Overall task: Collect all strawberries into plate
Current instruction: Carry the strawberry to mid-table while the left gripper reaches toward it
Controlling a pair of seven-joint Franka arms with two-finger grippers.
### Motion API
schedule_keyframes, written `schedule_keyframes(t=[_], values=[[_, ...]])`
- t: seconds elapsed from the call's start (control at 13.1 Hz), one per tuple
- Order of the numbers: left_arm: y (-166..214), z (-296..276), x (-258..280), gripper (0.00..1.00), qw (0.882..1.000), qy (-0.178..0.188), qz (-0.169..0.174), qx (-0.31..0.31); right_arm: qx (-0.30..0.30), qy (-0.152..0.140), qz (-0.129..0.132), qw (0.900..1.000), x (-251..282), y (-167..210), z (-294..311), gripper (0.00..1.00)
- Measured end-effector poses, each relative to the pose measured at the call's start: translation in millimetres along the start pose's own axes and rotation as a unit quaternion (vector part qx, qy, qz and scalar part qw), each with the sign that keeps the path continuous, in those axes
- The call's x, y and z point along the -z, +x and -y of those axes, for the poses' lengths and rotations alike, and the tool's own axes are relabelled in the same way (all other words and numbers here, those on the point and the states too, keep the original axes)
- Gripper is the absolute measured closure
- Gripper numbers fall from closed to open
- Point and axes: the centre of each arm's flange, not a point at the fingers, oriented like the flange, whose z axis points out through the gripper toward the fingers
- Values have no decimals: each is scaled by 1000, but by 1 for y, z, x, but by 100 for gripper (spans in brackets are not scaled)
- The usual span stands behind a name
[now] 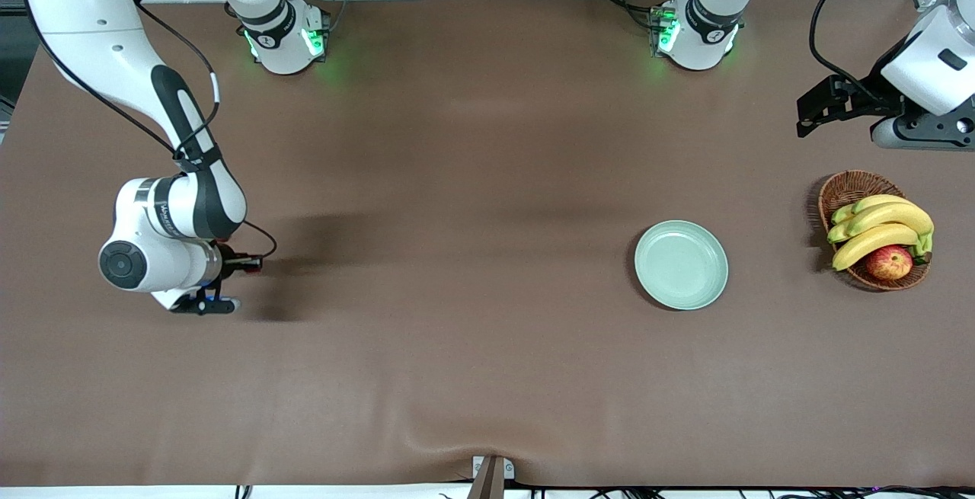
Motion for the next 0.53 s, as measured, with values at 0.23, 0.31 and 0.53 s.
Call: schedule_keyframes(t=[0.23,0.31,0.53], values=[[8,2,-11,0,1000,0,5,2,17,87,-12,996,11,-4,110,66],[12,3,-15,0,1000,0,7,3,13,127,-16,992,9,-11,157,66],[24,5,-33,0,1000,0,18,7,19,196,3,980,-15,-49,278,66]])
